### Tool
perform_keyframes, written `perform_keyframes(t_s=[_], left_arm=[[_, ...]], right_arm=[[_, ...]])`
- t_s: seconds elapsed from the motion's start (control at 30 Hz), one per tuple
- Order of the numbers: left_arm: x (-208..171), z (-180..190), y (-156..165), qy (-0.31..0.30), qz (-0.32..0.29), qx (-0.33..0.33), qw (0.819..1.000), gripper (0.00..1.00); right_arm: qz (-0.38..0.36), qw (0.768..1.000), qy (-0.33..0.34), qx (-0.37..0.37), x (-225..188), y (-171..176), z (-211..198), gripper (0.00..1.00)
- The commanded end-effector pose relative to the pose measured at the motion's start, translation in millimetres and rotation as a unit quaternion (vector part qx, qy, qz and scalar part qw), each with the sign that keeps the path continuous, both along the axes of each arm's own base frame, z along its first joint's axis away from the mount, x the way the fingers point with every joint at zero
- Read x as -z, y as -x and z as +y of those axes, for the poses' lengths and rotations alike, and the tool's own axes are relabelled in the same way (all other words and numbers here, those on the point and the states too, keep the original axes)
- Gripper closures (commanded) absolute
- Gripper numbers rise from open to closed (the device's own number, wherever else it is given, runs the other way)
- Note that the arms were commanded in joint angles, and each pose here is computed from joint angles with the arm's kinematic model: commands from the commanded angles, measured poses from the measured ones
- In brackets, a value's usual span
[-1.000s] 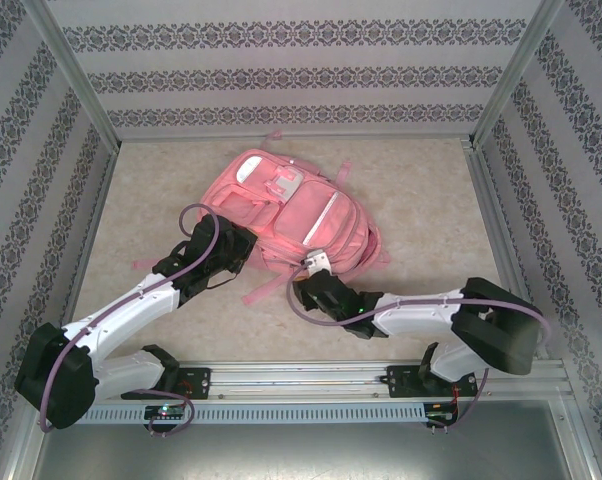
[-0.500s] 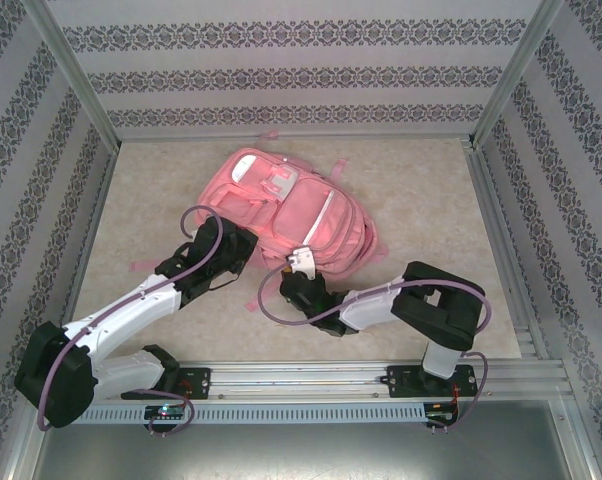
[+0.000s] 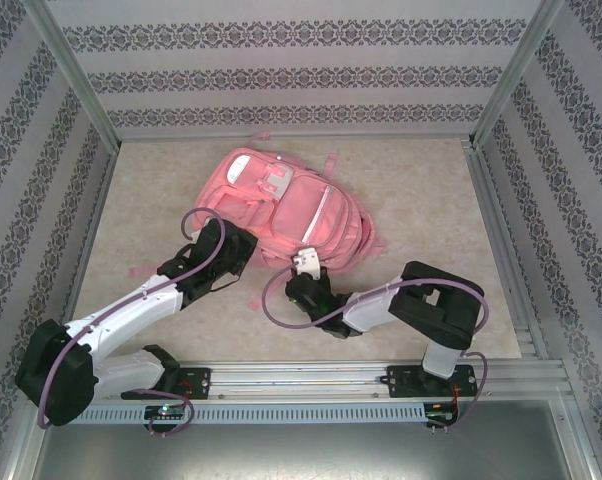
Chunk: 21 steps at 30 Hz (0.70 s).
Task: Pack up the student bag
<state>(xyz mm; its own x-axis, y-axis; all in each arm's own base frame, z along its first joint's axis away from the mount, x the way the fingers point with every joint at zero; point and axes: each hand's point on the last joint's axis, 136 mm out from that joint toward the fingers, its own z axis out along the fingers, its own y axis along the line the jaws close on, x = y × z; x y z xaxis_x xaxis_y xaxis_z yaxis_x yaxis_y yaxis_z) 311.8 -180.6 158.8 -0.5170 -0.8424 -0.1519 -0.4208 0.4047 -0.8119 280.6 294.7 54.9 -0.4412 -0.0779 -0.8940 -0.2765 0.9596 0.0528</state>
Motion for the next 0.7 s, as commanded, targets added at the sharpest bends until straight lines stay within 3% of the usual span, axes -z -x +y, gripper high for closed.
perform_keyframes(t_s=[0.0, 0.5, 0.67], left_arm=[[-17.4, 0.7, -6.7, 0.000, -0.042, 0.000, 0.999, 1.00], [-5.7, 20.6, -2.1, -0.031, -0.032, -0.002, 0.999, 1.00], [-2.7, 23.8, -0.8, -0.047, -0.034, 0.010, 0.998, 1.00]], right_arm=[[-0.015, 1.000, -0.003, 0.010, -8.4, -3.4, -20.7, 1.00], [-0.038, 0.998, 0.012, -0.039, -22.9, 6.0, -56.0, 1.00], [-0.015, 0.998, 0.034, -0.049, -11.0, 11.8, -76.7, 1.00]])
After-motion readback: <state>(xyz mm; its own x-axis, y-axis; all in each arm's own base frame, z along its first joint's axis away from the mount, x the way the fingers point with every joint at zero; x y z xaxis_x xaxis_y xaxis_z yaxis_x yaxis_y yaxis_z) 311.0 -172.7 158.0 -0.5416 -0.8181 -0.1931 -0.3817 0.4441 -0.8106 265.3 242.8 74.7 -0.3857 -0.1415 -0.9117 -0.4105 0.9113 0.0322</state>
